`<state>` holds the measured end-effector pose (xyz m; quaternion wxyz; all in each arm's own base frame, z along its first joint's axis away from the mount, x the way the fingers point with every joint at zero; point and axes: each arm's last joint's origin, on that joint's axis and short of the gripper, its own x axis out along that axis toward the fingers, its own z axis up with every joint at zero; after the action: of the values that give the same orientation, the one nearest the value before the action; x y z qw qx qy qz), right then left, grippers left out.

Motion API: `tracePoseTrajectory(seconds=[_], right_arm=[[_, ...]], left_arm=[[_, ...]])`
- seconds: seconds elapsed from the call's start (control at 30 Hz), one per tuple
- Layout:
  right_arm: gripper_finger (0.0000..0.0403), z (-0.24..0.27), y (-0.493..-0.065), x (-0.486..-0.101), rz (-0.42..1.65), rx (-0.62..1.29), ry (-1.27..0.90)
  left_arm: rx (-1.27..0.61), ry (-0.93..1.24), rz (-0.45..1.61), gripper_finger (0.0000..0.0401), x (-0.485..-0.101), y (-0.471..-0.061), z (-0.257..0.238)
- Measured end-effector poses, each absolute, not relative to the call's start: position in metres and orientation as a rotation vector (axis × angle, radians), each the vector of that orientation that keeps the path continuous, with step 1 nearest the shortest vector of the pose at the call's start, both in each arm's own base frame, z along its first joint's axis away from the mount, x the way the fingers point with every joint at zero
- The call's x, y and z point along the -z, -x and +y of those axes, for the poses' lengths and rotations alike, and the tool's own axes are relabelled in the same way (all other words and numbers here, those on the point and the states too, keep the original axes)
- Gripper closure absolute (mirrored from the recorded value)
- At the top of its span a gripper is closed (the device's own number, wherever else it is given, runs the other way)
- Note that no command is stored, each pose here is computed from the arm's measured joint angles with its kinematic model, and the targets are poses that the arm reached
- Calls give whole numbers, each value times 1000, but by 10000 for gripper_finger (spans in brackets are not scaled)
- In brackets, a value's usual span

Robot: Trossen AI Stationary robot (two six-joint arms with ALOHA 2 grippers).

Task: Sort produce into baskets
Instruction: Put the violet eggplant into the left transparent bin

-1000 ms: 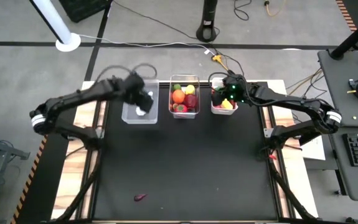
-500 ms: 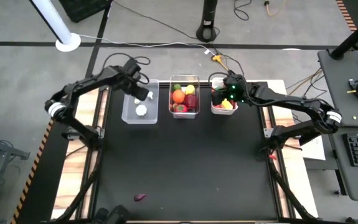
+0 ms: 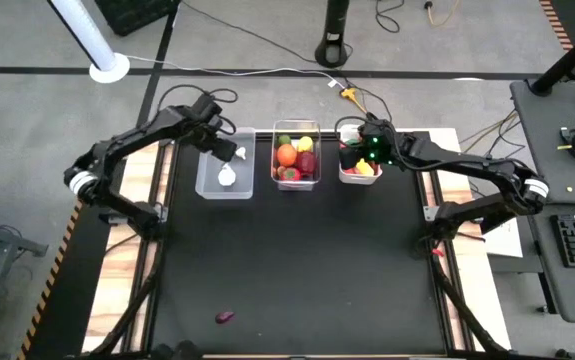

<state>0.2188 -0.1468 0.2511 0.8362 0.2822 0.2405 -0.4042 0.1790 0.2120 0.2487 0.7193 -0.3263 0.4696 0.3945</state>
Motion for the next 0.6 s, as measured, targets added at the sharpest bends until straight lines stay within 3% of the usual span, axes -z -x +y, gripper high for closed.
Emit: tracePoseTrajectory(seconds=[0.27, 0.6], right_arm=[[200, -145, -220, -253, 495, 798, -628], [200, -141, -215, -266, 448, 731, -597]], left_arm=[[-668, 679, 938, 277, -300, -187, 128], [-145, 462, 1056, 276, -319, -179, -23]])
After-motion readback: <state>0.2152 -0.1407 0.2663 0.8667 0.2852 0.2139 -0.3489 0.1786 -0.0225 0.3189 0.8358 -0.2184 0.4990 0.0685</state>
